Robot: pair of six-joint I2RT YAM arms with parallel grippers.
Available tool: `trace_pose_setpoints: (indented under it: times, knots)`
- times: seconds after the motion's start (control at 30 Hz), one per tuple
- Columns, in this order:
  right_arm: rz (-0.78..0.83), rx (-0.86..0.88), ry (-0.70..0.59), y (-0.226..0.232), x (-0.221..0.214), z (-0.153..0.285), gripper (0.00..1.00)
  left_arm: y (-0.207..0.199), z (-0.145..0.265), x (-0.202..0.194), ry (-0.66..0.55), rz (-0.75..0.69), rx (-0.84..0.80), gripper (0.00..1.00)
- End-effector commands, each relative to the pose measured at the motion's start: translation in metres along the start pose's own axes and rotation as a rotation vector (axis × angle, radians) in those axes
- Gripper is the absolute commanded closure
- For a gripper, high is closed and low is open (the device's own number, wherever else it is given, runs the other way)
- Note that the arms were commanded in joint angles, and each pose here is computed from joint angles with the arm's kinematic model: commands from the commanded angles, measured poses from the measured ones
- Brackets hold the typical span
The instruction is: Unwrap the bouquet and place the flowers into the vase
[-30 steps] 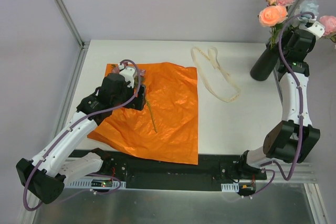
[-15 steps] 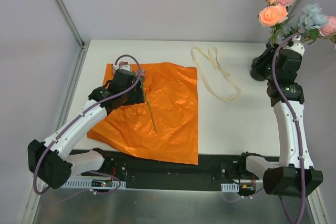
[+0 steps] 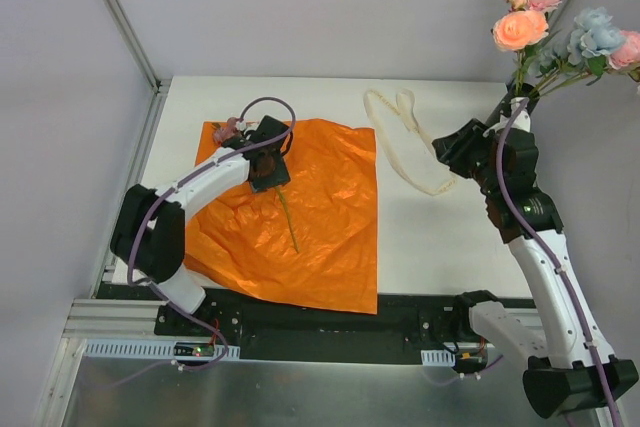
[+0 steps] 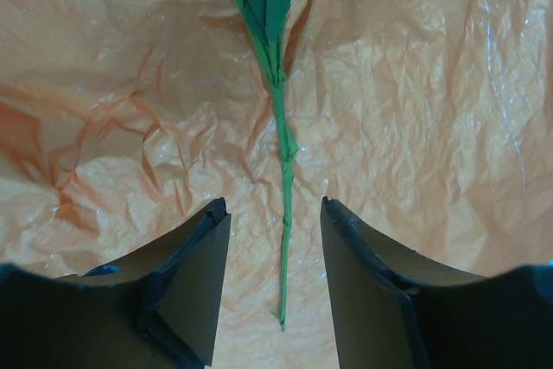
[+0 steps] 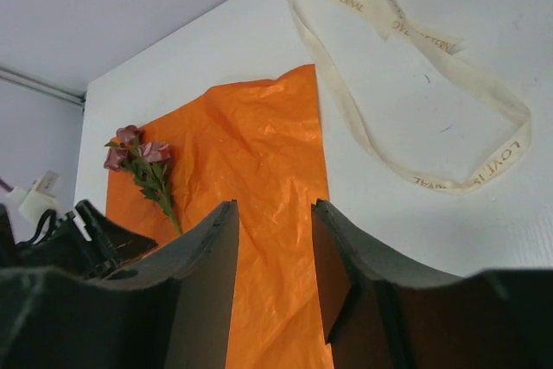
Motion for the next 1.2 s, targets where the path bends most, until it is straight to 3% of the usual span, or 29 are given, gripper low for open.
trace_pose_setpoints:
  times: [0.0,0.3,0.67,0.87,0.97,1.1,1.17]
  knots:
    - [-0.02,0.106,-0.015,0.021,0.004,0.017,0.55,-0.008,-0.012,0.029,-0.057,0.08,0.025,0.53]
    - [0.0,0.161,0.007,0.025,-0.001,0.033,0.55,-0.012,-0.051,0.028,-0.003,0.099,0.078,0.65]
    - [0.012,0.199,0.024,0.034,-0.001,0.034,0.55,0.006,-0.085,0.01,0.08,0.085,0.139,0.67]
    - [0.021,0.225,0.044,0.043,-0.003,0.033,0.55,0.013,-0.099,0.007,0.112,0.065,0.156,0.74]
    - [0.033,0.219,0.052,0.044,-0.006,0.033,0.55,0.016,-0.103,0.009,0.114,0.064,0.154,0.81]
    - [0.043,0.208,0.055,0.043,-0.01,0.032,0.55,0.017,-0.099,0.02,0.09,0.048,0.141,0.99]
    - [0.047,0.208,0.064,0.043,-0.012,0.032,0.55,0.016,-0.092,0.029,0.063,0.038,0.131,1.0]
Point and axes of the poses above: each gripper's point midway between its finger pads, its own z axis back along the fingers, its own y axis along the line the jaws close on, x = y × z, the point moved 4 cm from there along z, back along the fingers, and after that the axes turned 9 degrees about -z, right-handed, at the moved point
